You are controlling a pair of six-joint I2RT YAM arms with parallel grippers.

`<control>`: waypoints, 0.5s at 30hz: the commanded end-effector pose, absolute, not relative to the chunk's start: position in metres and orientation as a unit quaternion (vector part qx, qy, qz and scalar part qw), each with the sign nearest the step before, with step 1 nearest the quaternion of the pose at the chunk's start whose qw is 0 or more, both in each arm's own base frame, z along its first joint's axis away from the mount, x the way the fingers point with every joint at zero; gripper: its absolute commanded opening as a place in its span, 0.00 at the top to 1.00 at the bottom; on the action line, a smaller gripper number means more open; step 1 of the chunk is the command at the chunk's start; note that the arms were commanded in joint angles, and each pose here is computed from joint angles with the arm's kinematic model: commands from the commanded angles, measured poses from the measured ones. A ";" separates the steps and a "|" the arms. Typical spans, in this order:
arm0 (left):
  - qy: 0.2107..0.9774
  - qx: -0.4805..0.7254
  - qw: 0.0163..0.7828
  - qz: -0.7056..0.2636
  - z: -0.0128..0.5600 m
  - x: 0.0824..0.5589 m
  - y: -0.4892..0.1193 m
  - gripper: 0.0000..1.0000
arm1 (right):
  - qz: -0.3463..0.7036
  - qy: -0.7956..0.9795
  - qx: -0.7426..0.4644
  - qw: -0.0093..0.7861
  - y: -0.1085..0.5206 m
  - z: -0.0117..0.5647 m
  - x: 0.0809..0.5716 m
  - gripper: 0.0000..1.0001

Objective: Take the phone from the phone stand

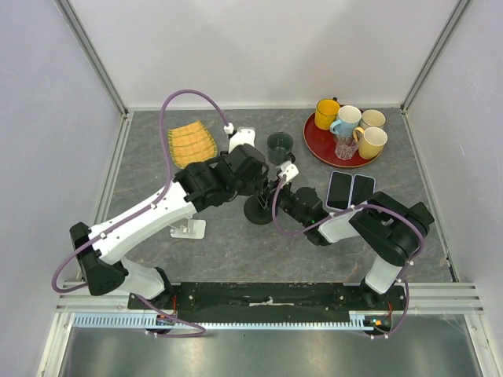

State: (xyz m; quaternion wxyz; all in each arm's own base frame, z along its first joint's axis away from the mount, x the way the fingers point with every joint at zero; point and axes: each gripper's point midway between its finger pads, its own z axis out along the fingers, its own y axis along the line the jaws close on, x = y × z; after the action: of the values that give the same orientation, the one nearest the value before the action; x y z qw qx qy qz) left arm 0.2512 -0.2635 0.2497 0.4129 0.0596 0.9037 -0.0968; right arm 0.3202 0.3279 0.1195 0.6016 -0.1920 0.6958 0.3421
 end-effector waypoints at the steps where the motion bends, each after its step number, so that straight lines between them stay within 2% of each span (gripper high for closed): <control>1: 0.907 0.069 0.403 -0.100 0.260 0.262 -0.263 0.32 | 0.258 0.765 -0.182 0.561 0.294 0.064 0.320 1.00; 10: 0.920 0.109 0.365 -0.092 0.263 0.277 -0.270 0.32 | 0.242 0.764 -0.206 0.562 0.297 0.060 0.315 1.00; 15: 0.930 0.127 0.340 -0.062 0.245 0.280 -0.270 0.43 | 0.247 0.763 -0.217 0.557 0.301 0.059 0.311 1.00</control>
State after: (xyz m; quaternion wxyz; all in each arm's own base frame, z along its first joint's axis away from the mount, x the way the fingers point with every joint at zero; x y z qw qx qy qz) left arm 0.2824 -0.2722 0.2493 0.3619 0.0883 0.9245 -0.0808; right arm 0.3174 0.3256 0.1157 0.6151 -0.2108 0.6949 0.3071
